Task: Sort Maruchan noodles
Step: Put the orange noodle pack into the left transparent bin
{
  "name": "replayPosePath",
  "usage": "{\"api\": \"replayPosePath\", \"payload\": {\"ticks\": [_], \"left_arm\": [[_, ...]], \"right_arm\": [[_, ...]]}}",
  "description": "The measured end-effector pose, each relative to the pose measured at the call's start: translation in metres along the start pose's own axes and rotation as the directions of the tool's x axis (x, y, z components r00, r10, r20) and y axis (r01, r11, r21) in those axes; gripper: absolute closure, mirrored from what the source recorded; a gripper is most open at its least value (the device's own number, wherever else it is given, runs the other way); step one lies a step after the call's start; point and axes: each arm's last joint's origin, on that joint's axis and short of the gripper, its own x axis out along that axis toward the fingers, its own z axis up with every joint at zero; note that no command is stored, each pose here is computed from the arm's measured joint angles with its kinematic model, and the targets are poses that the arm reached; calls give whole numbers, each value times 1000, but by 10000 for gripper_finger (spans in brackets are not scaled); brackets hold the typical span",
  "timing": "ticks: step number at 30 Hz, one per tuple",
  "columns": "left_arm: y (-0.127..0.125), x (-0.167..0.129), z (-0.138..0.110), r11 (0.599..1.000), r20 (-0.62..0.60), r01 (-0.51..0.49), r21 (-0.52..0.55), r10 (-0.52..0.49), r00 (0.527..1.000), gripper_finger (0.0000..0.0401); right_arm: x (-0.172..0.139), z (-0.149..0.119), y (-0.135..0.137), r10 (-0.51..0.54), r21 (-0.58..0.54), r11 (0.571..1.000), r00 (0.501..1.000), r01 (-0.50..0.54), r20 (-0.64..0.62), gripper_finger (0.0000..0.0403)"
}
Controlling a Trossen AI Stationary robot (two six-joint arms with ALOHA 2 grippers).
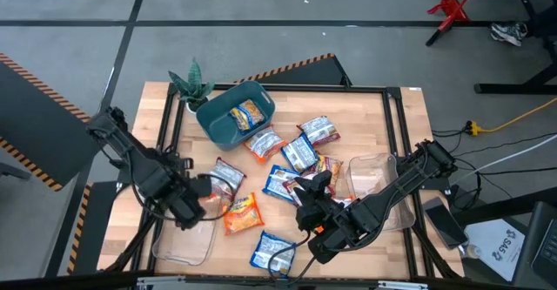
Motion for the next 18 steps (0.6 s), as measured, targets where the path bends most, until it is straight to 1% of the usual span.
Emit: {"api": "replayPosePath", "payload": {"ticks": [3,6,9,13,15,18], "left_arm": [[6,9,-8,998,22,54,-31,-53,998,398],[7,20,-13,993,2,114,-33,-114,994,398],[5,35,-18,989,-45,147,14,-146,988,398],[-1,51,-19,971,-76,226,71,-221,972,398],[-3,58,-17,961,-75,266,69,-261,962,398],[-2,62,-14,956,-80,289,52,-284,955,398]], "right_arm": [[0,0,0,0,0,1000,1000,0,0,251],[0,0,0,0,0,1000,1000,0,0,251],[0,0,0,0,0,1000,1000,0,0,251],[0,0,0,0,0,1000,1000,0,0,251],[0,0,0,0,-1,1000,1000,0,-1,251],[0,0,0,0,-1,1000,1000,0,-1,251]]}}
